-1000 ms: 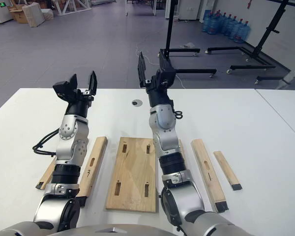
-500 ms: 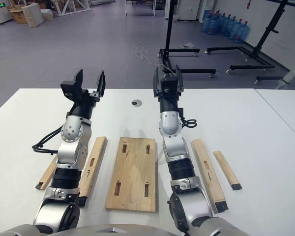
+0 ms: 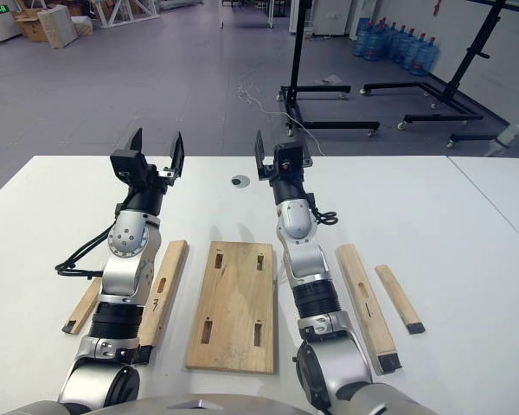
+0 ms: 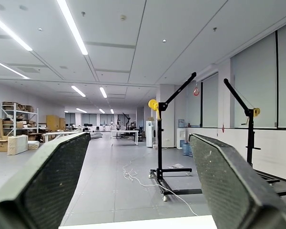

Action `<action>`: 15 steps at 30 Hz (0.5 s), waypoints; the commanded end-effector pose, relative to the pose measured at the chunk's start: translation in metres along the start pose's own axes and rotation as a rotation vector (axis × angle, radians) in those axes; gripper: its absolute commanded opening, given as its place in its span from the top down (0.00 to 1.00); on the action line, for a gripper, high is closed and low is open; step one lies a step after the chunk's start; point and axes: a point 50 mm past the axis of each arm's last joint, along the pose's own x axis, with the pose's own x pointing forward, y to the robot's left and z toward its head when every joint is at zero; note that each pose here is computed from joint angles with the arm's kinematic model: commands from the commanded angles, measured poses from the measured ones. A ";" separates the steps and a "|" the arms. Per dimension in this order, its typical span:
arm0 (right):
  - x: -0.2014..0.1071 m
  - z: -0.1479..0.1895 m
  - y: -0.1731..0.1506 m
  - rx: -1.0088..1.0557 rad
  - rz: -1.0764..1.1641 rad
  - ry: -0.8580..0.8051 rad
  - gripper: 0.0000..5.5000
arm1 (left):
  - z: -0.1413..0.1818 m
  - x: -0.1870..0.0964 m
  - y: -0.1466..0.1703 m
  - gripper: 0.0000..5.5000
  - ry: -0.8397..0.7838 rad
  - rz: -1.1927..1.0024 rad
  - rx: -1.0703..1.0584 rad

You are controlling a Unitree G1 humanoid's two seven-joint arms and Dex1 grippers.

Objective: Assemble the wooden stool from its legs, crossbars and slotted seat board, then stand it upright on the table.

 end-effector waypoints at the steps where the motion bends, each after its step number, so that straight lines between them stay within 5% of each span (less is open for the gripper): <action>1: 0.006 0.002 0.000 -0.005 0.009 -0.010 0.30 | 0.000 -0.002 0.002 0.30 0.001 0.011 0.010; 15: -0.002 -0.002 0.004 0.059 0.042 0.047 0.30 | 0.002 -0.012 0.001 0.30 0.005 -0.018 0.012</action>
